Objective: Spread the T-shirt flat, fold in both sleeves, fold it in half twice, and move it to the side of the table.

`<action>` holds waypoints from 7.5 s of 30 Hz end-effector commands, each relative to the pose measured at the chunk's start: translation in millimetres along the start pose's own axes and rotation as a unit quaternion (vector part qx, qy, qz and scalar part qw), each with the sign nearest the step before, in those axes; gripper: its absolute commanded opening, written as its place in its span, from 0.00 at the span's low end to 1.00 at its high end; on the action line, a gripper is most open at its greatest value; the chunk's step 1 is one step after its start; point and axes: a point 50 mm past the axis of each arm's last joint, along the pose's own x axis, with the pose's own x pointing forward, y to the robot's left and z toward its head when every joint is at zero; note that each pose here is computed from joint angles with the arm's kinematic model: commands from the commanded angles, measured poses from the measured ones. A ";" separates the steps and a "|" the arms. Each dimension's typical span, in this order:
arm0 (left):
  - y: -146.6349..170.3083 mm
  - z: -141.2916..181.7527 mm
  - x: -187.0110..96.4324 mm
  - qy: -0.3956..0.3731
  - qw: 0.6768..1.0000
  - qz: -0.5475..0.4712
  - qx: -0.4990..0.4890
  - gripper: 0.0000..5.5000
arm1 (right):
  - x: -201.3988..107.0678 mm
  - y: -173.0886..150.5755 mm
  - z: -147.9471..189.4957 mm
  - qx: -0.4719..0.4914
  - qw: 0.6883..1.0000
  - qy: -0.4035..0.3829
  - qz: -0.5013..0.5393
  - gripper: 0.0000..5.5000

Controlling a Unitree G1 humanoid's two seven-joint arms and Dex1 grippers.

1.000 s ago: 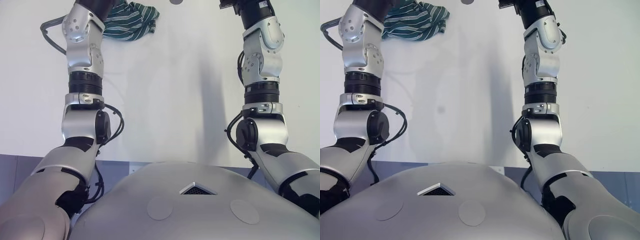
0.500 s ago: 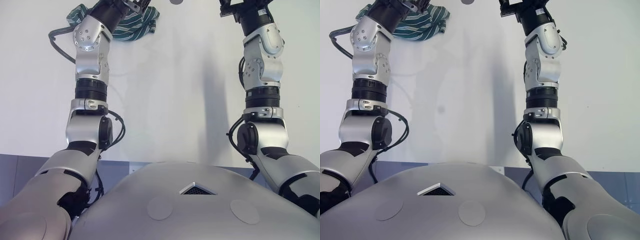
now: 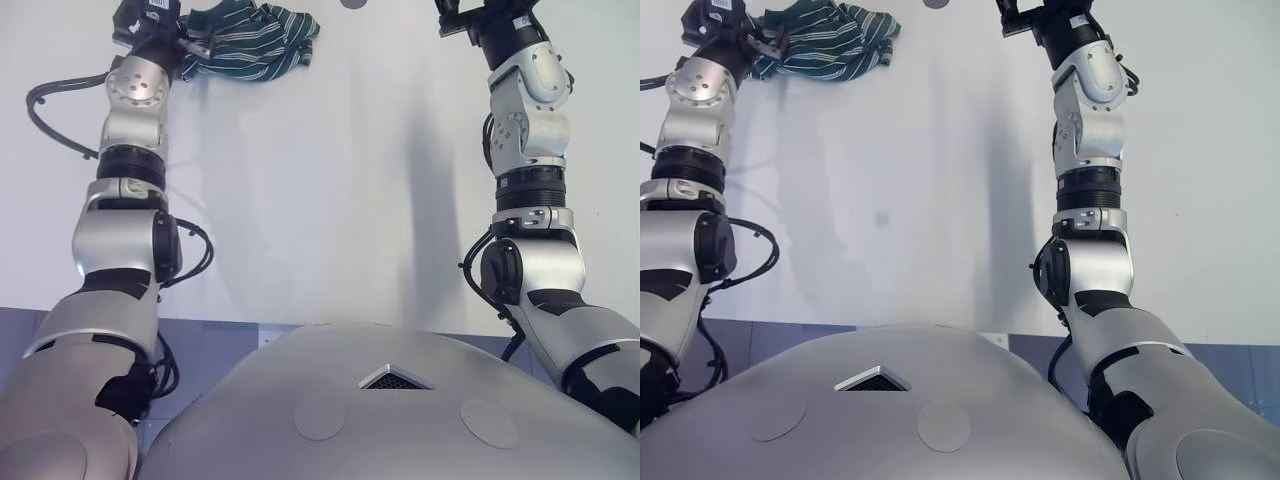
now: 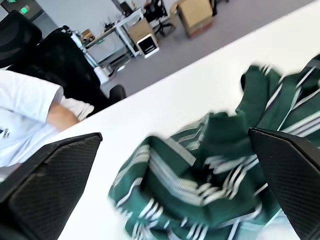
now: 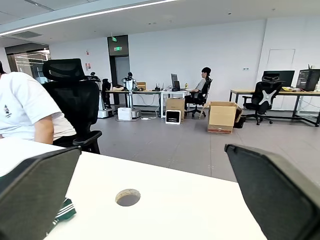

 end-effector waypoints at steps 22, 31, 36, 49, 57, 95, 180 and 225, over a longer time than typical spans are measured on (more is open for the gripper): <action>-103.9 -23.6 -75.9 -0.087 0.857 -0.424 0.280 0.98 | -52.2 -37.8 -41.7 -0.281 0.908 0.241 0.196 0.98; -64.2 -10.3 -41.5 -0.083 0.929 -0.280 0.229 0.98 | -105.1 40.4 -70.3 -0.286 0.808 0.239 0.457 0.98; -47.6 -2.6 -34.5 -0.089 0.947 -0.242 0.192 0.98 | -79.1 42.2 36.1 -0.121 0.893 0.060 0.429 0.98; -6.4 60.1 -35.5 -0.198 0.953 -0.216 -0.071 0.98 | -132.1 52.7 -54.9 -0.177 0.810 0.237 0.506 0.98; -41.1 88.0 -83.3 -0.290 0.866 -0.406 -0.026 0.98 | -54.7 39.5 47.9 -0.042 0.942 0.008 0.333 0.98; -6.4 -102.8 -70.7 0.170 0.718 -0.389 0.551 0.98 | -101.4 -53.9 -73.4 -0.291 0.871 0.342 0.199 0.98; -34.1 -8.2 -86.8 -0.129 0.869 -0.300 0.372 0.34 | -14.7 102.3 -78.5 -0.359 0.874 0.128 0.301 0.00; 127.0 241.8 -44.9 -0.326 0.927 0.043 0.180 0.00 | 85.0 -22.7 223.7 -0.436 0.896 -0.046 0.062 0.00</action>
